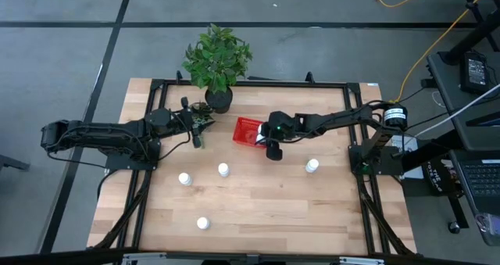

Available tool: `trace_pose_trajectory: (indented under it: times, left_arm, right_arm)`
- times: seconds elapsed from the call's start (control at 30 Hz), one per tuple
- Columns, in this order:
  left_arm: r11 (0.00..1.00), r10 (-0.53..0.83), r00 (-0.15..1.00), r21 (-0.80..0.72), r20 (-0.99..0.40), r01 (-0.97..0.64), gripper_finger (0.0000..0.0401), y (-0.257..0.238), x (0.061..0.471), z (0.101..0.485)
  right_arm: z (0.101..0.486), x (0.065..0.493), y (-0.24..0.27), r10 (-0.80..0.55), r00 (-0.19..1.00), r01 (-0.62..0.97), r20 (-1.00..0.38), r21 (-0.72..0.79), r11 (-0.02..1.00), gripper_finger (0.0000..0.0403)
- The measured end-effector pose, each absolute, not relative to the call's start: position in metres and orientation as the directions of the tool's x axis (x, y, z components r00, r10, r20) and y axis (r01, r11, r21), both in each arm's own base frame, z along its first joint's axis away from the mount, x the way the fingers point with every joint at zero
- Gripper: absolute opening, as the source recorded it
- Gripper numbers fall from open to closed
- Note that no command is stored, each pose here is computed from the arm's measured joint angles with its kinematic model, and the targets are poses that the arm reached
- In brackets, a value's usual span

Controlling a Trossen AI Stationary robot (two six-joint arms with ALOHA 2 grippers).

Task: Pick and place pill bottles into a basket
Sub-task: Put the white medicine bottle into the red bin

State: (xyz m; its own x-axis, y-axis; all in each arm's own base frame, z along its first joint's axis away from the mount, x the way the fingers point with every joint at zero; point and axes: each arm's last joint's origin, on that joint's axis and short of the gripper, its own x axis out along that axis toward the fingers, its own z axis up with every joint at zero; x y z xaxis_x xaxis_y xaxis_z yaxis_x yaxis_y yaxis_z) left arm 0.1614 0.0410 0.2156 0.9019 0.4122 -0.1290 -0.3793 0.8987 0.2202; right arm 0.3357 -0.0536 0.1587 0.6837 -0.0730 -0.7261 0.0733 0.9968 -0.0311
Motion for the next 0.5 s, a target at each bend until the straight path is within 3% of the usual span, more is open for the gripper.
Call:
trace_pose_trajectory:
  times: [0.27, 0.5]
  left_arm:
    - [0.899, 0.412, 0.902, 0.219, -0.129, -0.379, 0.0164, 0.041, 0.161, 0.216]
    - [0.899, 0.412, 0.901, 0.222, -0.138, -0.377, 0.0162, 0.041, 0.161, 0.215]
  right_arm:
    - [0.163, 0.335, -0.054, -0.076, 0.696, 0.071, -0.714, -0.036, 0.997, 0.0231]
    - [0.19, 0.329, -0.053, -0.086, 0.749, 0.059, -0.657, -0.063, 0.996, 0.0233]
